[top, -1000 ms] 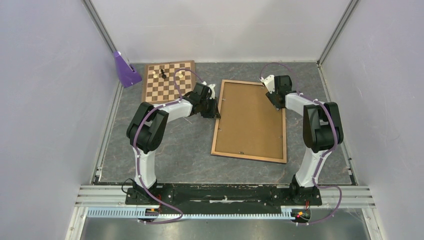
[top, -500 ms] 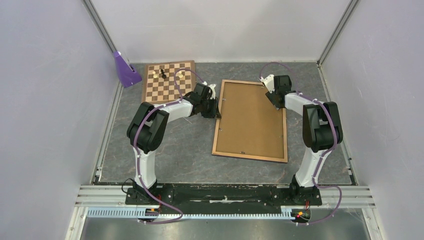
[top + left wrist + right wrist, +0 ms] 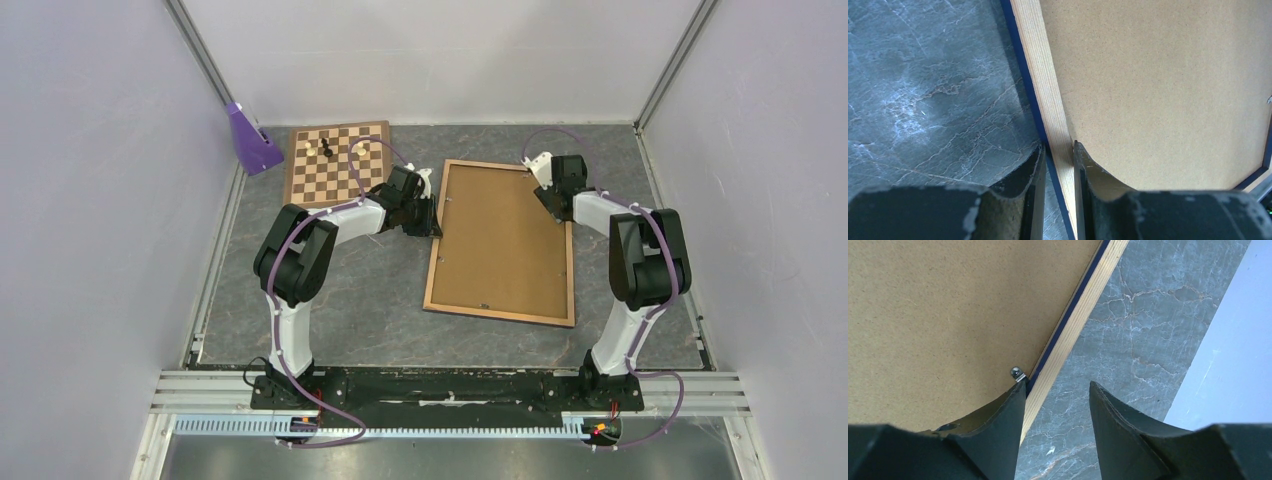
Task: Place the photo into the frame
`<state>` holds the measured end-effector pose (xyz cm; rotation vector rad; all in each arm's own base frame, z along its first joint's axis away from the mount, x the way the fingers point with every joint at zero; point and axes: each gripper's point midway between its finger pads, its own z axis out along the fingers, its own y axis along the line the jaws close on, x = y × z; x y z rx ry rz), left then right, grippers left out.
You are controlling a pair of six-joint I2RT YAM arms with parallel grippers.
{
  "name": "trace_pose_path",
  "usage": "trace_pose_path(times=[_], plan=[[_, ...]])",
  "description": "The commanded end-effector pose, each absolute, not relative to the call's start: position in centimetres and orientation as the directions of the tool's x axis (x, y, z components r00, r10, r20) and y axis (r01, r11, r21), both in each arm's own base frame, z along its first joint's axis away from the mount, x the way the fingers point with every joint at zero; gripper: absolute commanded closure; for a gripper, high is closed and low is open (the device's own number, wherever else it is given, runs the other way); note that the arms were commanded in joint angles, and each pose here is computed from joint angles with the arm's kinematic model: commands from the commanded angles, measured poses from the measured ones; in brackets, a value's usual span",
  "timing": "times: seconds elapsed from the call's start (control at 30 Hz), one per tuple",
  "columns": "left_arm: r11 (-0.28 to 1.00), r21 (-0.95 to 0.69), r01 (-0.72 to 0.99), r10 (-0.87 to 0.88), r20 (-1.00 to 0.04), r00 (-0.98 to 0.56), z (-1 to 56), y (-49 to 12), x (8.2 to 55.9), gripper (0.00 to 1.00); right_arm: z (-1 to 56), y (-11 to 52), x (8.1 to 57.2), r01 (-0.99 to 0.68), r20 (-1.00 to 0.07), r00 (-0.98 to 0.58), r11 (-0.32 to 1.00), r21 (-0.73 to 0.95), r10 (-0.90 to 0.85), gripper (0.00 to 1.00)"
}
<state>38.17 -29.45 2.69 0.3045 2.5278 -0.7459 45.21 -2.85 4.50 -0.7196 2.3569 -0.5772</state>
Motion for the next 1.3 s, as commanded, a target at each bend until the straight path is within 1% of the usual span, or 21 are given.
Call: trace_pose_path(times=[0.0, 0.33, 0.6, 0.73, 0.97, 1.2, 1.27], plan=[[0.811, -0.435, 0.390, 0.130, -0.516, -0.846, 2.7, -29.5, 37.9, 0.98, 5.7, -3.8, 44.9, -0.312, -0.431, -0.672, 0.758, -0.573, -0.602, 0.47], [0.811, -0.438, 0.389, 0.129, -0.513, -0.848, 2.7, -29.5, 37.9, 0.98, 5.8, -2.8, 45.3, -0.326, -0.454, -0.674, 0.786, -0.525, -0.582, 0.45], [0.808, -0.442, 0.389, 0.129, -0.512, -0.849, 2.6, -29.6, 37.9, 0.98, 5.3, -3.0, 45.0, -0.331, -0.439, -0.686, 0.785, -0.524, -0.581, 0.45], [0.809, -0.441, 0.389, 0.129, -0.512, -0.849, 2.7, -29.6, 37.9, 0.98, 5.2, -3.4, 45.6, -0.313, -0.428, -0.693, 0.777, -0.546, -0.581, 0.46], [0.812, -0.435, 0.390, 0.131, -0.515, -0.847, 2.7, -29.5, 37.9, 0.98, 6.2, -4.2, 46.9, -0.265, -0.440, -0.684, 0.760, -0.594, -0.582, 0.46], [0.814, -0.427, 0.393, 0.139, -0.514, -0.846, 2.5, -29.3, 37.8, 0.98, 6.1, -4.4, 46.9, -0.227, -0.469, -0.672, 0.762, -0.606, -0.573, 0.46], [0.815, -0.424, 0.395, 0.140, -0.517, -0.844, 2.6, -29.3, 37.9, 0.98, 5.8, -4.5, 46.5, -0.227, -0.462, -0.676, 0.759, -0.611, -0.574, 0.46]])
